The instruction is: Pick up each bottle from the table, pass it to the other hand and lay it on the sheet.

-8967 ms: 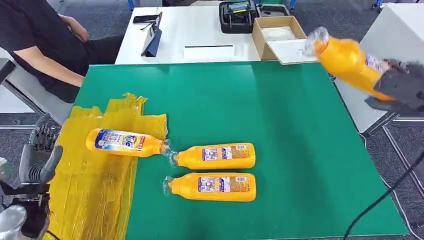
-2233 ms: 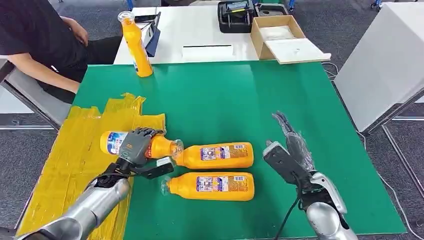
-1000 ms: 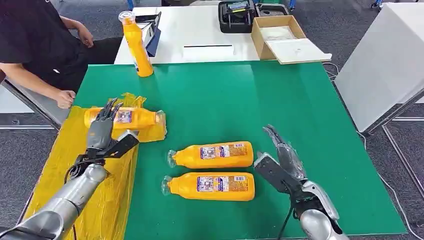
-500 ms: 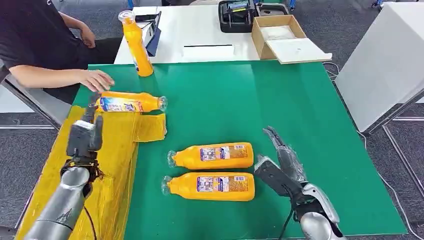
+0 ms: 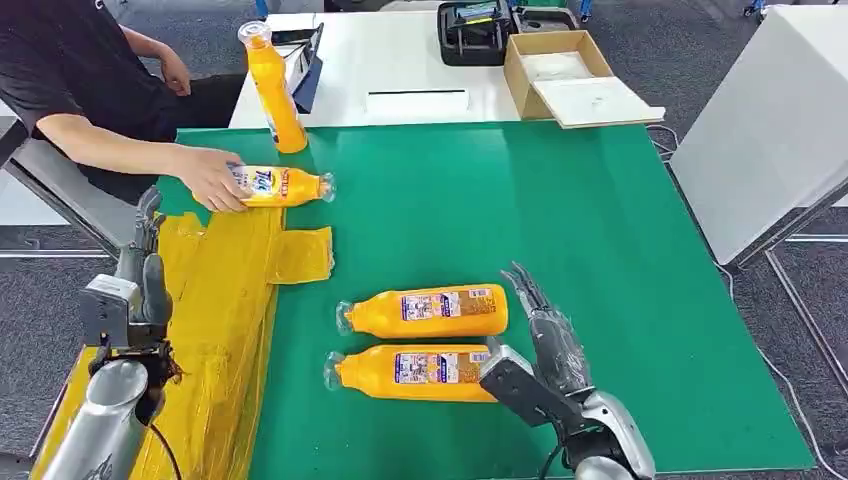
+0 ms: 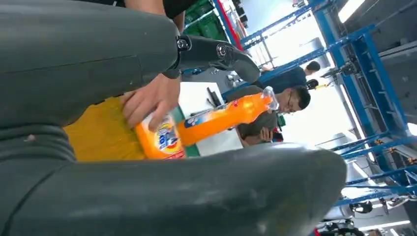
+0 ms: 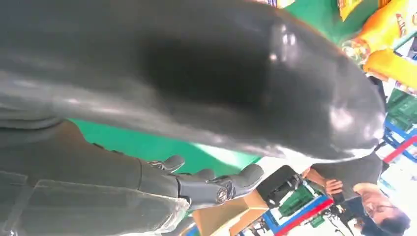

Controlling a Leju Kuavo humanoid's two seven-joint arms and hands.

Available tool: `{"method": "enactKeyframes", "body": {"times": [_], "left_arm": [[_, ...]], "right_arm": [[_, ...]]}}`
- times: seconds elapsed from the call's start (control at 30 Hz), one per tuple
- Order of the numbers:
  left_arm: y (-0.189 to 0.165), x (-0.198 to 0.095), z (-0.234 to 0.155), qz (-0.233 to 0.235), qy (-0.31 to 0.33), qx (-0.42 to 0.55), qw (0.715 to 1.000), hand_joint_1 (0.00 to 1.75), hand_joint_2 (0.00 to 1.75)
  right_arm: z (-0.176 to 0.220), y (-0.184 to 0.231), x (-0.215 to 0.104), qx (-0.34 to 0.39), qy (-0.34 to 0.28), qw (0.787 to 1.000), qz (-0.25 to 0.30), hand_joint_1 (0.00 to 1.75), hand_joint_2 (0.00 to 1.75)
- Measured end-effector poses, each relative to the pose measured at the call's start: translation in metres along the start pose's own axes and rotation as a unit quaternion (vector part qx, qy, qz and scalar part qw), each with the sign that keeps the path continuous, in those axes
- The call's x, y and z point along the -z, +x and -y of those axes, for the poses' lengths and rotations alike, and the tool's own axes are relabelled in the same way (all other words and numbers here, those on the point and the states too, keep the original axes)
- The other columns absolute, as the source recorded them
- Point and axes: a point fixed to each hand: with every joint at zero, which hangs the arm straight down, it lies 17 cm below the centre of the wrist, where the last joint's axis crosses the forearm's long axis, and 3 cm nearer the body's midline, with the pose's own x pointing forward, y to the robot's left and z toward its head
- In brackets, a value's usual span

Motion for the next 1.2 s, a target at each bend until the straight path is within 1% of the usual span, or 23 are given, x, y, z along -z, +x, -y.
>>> {"method": "enactKeyframes", "body": {"times": [0.03,0.07,0.2,0.37,0.57,0.7,0.77,0.83,0.87,0.93,1.07,1.2], "left_arm": [[0.000,-0.003,0.000,-0.001,-0.001,-0.001,1.000,0.00,0.00],[0.002,-0.005,0.000,0.000,-0.001,-0.001,1.000,0.00,0.00],[0.008,-0.017,-0.007,0.001,0.010,-0.004,1.000,0.00,0.00],[0.018,-0.025,-0.013,0.009,0.018,-0.003,1.000,0.00,0.00],[0.024,-0.026,-0.017,0.012,0.022,-0.004,1.000,0.00,0.00],[0.028,-0.028,-0.021,0.009,0.029,-0.013,0.999,0.00,0.00],[0.033,-0.026,-0.020,0.011,0.027,-0.019,0.999,0.00,0.00],[0.037,-0.018,-0.017,0.013,0.023,-0.026,0.999,0.00,0.00],[0.041,-0.010,-0.014,0.019,0.022,-0.030,0.999,0.00,0.00],[0.050,0.016,-0.007,0.033,0.020,-0.042,0.998,0.00,0.00],[0.057,0.066,0.013,0.042,0.009,-0.064,0.997,0.00,0.00],[0.061,0.088,0.028,0.045,0.004,-0.076,0.996,0.00,0.00]], "right_arm": [[-0.002,0.000,-0.002,0.001,0.001,1.000,0.000,0.00,0.00],[-0.003,0.002,-0.004,0.001,0.002,1.000,0.002,0.00,1.75],[-0.007,0.011,-0.007,0.000,0.010,1.000,0.019,0.00,1.75],[-0.008,0.014,-0.007,0.002,0.014,1.000,0.025,0.00,1.75],[-0.008,0.014,-0.007,0.001,0.017,1.000,0.027,0.00,1.75],[-0.013,0.019,-0.008,-0.007,0.032,0.999,0.036,0.00,1.75],[-0.016,0.019,-0.009,-0.019,0.042,0.998,0.032,0.00,1.75],[-0.018,0.016,-0.008,-0.031,0.049,0.998,0.020,0.00,1.75],[-0.020,0.015,-0.007,-0.035,0.054,0.998,0.013,0.00,1.75],[-0.019,0.014,0.000,-0.042,0.058,0.997,0.006,0.00,1.75],[-0.021,0.017,0.024,-0.051,0.066,0.996,0.002,0.00,1.75],[-0.031,0.015,0.033,-0.054,0.081,0.995,-0.009,0.00,1.75]]}}
